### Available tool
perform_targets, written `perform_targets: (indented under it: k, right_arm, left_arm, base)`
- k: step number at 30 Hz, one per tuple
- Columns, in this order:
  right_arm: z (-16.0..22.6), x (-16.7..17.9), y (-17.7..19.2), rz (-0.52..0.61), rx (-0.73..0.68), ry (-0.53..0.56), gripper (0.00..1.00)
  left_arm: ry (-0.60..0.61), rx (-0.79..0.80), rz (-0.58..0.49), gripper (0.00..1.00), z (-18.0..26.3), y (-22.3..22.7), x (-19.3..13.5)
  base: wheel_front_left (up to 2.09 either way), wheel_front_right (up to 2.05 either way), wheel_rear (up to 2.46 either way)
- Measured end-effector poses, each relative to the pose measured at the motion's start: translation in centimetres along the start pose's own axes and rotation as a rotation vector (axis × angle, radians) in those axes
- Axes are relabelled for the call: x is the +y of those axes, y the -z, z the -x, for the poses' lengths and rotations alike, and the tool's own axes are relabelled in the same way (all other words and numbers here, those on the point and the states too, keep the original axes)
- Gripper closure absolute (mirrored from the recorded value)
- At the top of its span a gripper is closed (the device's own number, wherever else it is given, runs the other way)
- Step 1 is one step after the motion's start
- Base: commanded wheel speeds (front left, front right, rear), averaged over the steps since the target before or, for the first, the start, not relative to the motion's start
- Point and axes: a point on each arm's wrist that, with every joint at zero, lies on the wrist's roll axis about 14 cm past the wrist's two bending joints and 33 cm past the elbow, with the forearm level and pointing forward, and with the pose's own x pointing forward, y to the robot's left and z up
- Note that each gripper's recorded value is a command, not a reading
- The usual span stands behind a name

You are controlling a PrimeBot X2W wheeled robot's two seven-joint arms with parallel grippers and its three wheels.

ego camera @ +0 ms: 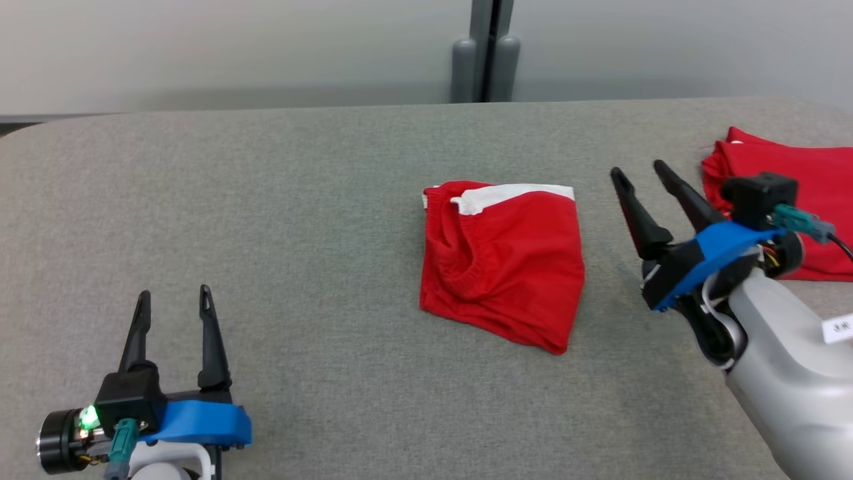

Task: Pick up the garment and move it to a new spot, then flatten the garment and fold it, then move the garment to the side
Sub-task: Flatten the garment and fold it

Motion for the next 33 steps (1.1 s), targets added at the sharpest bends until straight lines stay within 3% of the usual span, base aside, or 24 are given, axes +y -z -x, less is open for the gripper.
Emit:
perform_targets:
  k: [6, 18, 33]
  right_arm:
    - [3.7, -2.3, -2.8, 0.057, -0.123, 0.067, 0.00]
    - [11.1, -2.1, -0.6, 0.047, -0.179, 0.198, 0.00]
    - [13.7, -0.4, 1.0, 0.049, -0.154, 0.235, 0.00]
  left_arm:
    - [0.009, -0.012, -0.007, 0.00, 0.1, -0.4, 0.0]
    - [0.014, -0.027, -0.020, 0.00, 1.7, -1.1, 0.5]
    - [-0.004, 0.010, -0.014, 0.00, 4.1, -0.4, 2.0]
  base:
    - [0.00, 0.00, 0.00]
    - [0.00, 0.00, 0.00]
    - [0.00, 0.00, 0.00]
